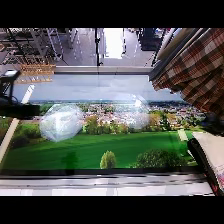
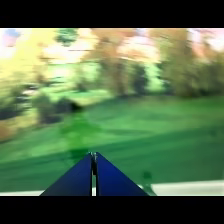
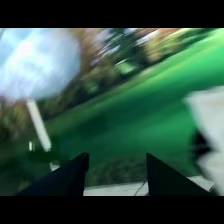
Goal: Fold the clothes and pants, and hang the long-sleeved shirts on hangers.
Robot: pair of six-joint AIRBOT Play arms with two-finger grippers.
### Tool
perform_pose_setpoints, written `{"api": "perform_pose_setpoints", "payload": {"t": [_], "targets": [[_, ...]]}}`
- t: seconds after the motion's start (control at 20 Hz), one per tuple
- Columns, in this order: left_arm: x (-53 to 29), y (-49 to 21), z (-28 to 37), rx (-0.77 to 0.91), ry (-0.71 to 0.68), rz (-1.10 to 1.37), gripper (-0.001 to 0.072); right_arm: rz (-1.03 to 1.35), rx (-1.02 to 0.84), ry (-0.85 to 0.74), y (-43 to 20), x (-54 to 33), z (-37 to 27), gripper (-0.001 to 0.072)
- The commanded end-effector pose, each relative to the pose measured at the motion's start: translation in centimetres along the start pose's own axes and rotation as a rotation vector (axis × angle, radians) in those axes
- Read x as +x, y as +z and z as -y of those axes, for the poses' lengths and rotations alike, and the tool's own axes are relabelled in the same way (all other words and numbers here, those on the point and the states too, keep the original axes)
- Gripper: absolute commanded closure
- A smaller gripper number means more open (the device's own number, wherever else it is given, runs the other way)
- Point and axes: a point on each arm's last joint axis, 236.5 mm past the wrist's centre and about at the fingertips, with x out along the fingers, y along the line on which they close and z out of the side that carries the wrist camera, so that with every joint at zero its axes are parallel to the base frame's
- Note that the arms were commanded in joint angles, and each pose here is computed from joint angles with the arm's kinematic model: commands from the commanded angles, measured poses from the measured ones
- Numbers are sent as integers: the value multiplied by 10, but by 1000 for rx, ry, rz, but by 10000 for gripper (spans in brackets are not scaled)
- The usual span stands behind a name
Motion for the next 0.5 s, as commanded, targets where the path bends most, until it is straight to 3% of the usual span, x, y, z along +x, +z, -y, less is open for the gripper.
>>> {"api": "perform_pose_setpoints", "payload": {"t": [0.0, 0.05, 0.1, 0.25, 0.35, 0.45], "targets": [[-14, 8, -52, -88, 219, 59, 697, -233, -188, 85, -52, 74, -80, 377], [-13, 7, -52, -89, 216, 56, 697, -235, -253, 53, -55, 93, -91, 460], [-13, 7, -52, -89, 216, 55, 697, -209, -330, -3, -51, 108, -96, 688], [-10, 7, -52, -88, 216, 50, 698, -28, -518, -118, -11, 133, -117, 689], [-10, 7, -52, -88, 216, 49, 697, 101, -566, -118, 14, 137, -140, 489], [-10, 7, -52, -88, 216, 49, 698, 200, -589, -117, 33, 138, -155, 485]]}}
